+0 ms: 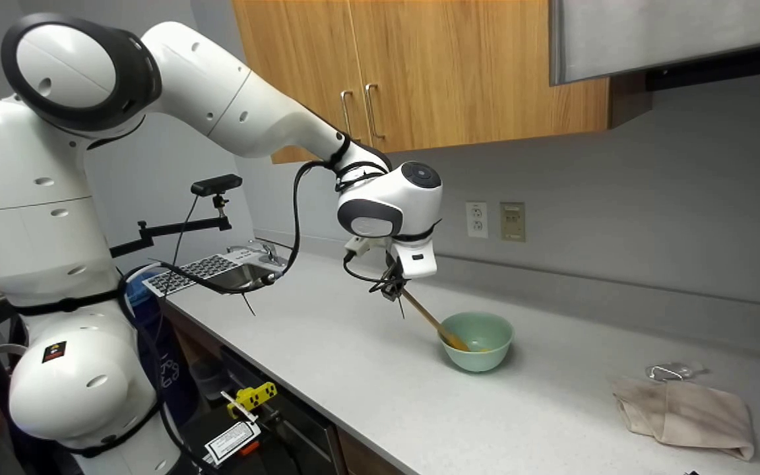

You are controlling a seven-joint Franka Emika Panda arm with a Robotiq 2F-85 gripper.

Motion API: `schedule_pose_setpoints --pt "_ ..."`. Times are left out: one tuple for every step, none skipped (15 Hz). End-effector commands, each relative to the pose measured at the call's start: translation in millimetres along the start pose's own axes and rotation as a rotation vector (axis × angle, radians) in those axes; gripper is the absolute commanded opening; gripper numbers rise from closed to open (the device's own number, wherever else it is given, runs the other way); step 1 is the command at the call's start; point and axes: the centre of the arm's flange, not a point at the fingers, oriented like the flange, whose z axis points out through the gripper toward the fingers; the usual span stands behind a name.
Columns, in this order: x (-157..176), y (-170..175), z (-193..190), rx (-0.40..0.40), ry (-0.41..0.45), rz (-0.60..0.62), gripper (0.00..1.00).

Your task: Use the wooden spatula to stir the contents in the green bowl

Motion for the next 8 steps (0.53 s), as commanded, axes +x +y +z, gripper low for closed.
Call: schedule_pose_setpoints --pt "3.9 -2.6 -5.3 -0.005 0.124 -0.015 0.02" --pt "5.3 -3.3 -5.7 -0.002 0.168 -0.038 0.02" --pt "6.6 -4.1 -6.0 -0.001 0.195 -0.05 0.02" --pt "7.4 -4.7 -5.9 0.001 0.217 -0.058 0.02" --pt "7.0 -4.7 -5.7 0.001 0.233 -0.067 0.02" --pt "6.2 -4.6 -5.6 0.003 0.244 -0.074 0.02" --pt "4.7 -4.6 -5.7 0.006 0.257 -0.084 0.02" --pt "3.3 -4.9 -6.1 0.013 0.263 -0.092 0.02"
